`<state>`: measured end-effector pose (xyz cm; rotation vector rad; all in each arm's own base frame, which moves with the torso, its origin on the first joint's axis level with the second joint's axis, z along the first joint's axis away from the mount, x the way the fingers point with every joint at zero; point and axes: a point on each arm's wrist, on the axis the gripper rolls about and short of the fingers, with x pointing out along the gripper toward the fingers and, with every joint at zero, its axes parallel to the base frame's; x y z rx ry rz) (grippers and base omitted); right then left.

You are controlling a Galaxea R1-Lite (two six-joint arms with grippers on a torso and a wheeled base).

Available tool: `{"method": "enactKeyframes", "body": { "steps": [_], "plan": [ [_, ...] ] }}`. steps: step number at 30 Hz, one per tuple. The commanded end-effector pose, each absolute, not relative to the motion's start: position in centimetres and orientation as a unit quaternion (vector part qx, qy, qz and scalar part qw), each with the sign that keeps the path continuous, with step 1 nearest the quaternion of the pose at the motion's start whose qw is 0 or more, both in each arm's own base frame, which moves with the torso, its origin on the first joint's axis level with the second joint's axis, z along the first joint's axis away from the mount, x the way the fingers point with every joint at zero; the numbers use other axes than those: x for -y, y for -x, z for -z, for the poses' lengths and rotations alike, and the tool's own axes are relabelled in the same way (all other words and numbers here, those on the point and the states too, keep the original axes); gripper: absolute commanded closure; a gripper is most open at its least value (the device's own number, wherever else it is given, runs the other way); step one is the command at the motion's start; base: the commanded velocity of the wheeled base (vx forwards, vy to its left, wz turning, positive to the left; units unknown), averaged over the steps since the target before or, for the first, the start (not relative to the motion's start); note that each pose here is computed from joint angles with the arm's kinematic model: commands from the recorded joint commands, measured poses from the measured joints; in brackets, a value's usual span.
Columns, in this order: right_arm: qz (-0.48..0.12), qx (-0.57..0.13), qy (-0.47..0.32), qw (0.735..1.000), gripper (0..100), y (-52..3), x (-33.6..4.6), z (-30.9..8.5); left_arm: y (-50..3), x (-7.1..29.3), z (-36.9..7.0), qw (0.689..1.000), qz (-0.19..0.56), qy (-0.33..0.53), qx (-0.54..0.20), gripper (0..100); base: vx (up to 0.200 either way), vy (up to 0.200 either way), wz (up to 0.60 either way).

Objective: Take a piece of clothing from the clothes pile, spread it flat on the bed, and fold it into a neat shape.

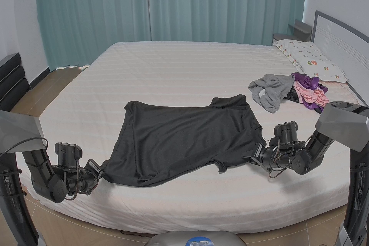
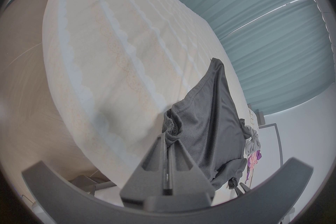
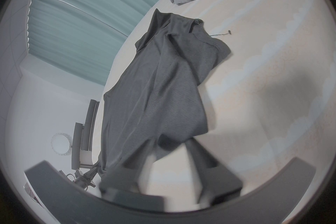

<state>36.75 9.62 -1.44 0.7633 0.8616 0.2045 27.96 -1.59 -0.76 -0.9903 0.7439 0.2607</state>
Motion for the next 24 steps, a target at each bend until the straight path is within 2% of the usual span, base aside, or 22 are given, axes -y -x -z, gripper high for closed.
{"method": "enactKeyframes", "body": {
  "steps": [1, 7, 11, 16, 24],
  "plan": [
    [-0.090, -0.412, -0.360, 0.832, 100, -36.2, -9.3, 1.5, -27.7, 1.6, 0.8, 0.805, -0.124, 0.462, -0.350, 100, 0.000, 0.000, 0.00],
    [-0.082, -0.402, -0.377, 0.831, 100, -34.9, -8.1, -0.3, -27.1, 1.5, 0.6, 0.803, -0.122, 0.463, -0.354, 100, 0.000, 0.000, 0.00],
    [-0.075, -0.385, -0.400, 0.828, 100, -33.3, -6.1, -3.0, -26.6, 1.6, 0.1, 0.804, -0.120, 0.462, -0.353, 100, 0.000, 0.000, 0.00],
    [-0.072, -0.391, -0.409, 0.821, 100, -30.4, -4.2, -4.2, -26.1, 1.7, -0.3, 0.807, -0.114, 0.459, -0.353, 100, 0.000, 0.000, 0.00],
    [-0.068, -0.402, -0.368, 0.836, 100, -26.1, -2.5, -4.6, -24.3, 1.9, -0.1, 0.819, -0.096, 0.411, -0.387, 100, 0.000, 0.000, 0.00]
  ]
}}
